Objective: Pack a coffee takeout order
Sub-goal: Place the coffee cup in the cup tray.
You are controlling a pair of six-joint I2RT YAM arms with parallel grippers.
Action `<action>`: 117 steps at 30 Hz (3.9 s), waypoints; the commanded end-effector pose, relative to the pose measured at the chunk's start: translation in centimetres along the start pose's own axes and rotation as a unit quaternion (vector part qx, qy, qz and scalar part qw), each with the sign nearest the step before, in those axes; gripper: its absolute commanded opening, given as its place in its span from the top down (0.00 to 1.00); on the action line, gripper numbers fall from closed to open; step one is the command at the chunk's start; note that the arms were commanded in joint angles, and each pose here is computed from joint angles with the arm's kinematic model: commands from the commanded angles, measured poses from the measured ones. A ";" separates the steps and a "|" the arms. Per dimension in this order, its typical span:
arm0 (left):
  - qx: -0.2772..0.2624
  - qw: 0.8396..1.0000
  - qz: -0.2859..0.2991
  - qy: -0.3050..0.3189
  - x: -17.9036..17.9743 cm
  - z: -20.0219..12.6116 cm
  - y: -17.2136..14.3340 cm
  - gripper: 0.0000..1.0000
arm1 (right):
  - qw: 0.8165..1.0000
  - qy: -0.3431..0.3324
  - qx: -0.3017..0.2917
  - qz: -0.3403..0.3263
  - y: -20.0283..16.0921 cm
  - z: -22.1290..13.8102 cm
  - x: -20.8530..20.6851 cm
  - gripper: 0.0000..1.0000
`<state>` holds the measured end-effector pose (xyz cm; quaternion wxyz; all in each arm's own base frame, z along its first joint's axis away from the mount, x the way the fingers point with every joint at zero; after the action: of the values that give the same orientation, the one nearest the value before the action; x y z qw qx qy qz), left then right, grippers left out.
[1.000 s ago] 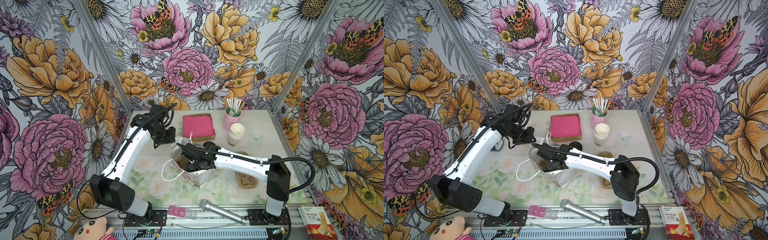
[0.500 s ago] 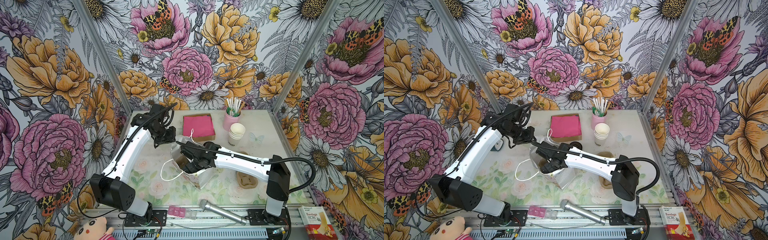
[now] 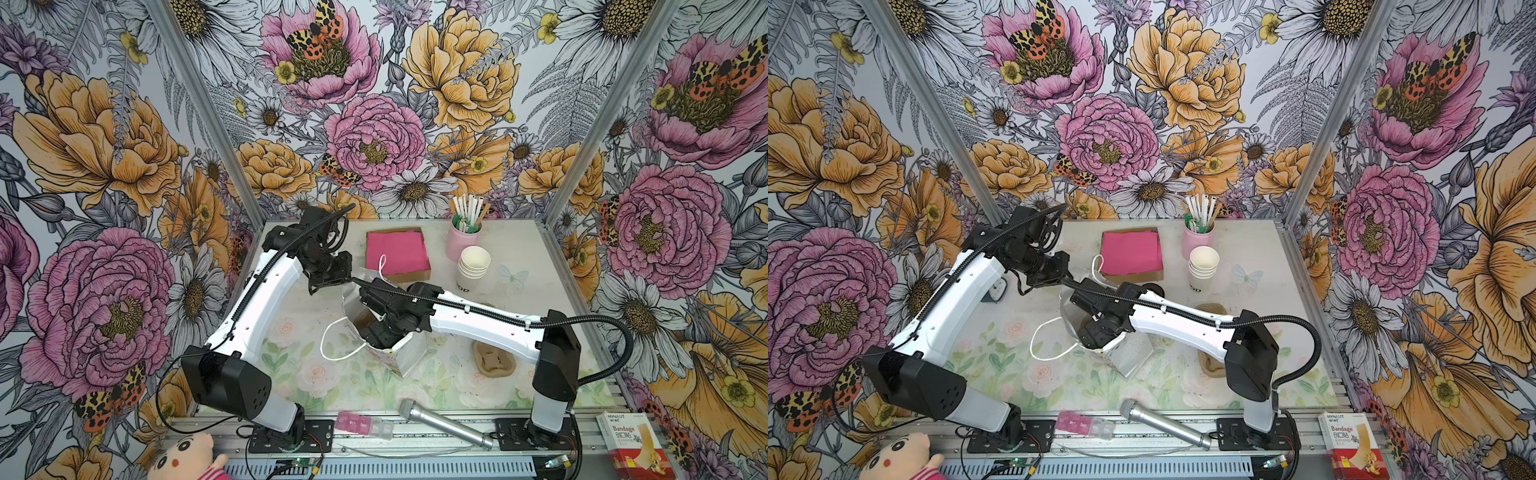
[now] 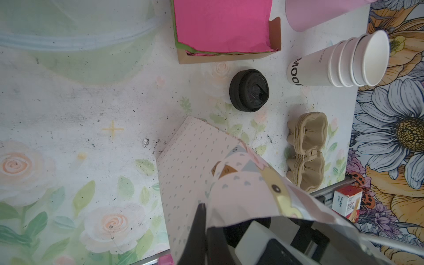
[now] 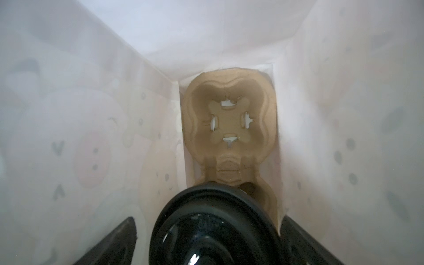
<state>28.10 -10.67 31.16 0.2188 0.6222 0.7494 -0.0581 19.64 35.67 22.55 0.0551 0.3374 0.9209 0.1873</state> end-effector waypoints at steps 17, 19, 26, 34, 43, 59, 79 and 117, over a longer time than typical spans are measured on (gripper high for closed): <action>-0.015 1.000 0.018 -0.003 -1.0 -0.4 0.3 1.00 | 0.999 -0.002 -0.039 0.006 2.0 -2.0 -0.1 0.02; -0.015 1.000 0.018 -0.003 -1.0 -0.4 0.3 1.00 | 0.999 -0.002 -0.041 0.006 2.1 -2.1 0.0 0.02; -0.015 1.000 0.018 -0.002 -1.1 -0.4 0.2 1.00 | 0.999 -0.008 -0.052 0.002 2.3 -2.9 -0.2 0.02; -0.015 1.000 0.019 -0.001 -1.2 -0.4 0.2 1.00 | 0.998 -0.021 -0.060 -0.001 2.5 -3.5 -0.5 0.02; -0.016 1.000 0.023 0.003 -1.2 -0.4 0.2 1.00 | 0.998 -0.023 -0.058 0.000 2.5 -3.3 -0.5 0.07; -0.013 1.000 0.026 0.007 -1.3 -0.2 0.3 1.00 | 0.996 -0.037 -0.085 0.002 3.3 -5.0 -0.8 0.11; -0.009 1.000 0.027 0.010 -1.2 0.1 0.3 1.00 | 0.991 -0.045 -0.126 0.001 4.0 -7.9 -1.1 0.12; -0.011 0.999 0.027 0.018 -1.1 0.3 0.4 1.00 | 0.908 -0.123 -0.397 0.053 3.9 -28.7 -5.9 0.94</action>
<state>28.34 -11.64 31.17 0.2138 0.6349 0.7408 -0.0494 19.14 29.42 47.24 0.2210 0.3141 0.7916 0.4752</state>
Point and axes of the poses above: each gripper's point midway between its finger pads, its own z axis out along the fingers, its own x axis along the line the jaws close on, y = z × x, the point moved 8 cm from there along -z, back along the fingers, and after that the axes turned 8 degrees about -z, right-handed, at the moved point
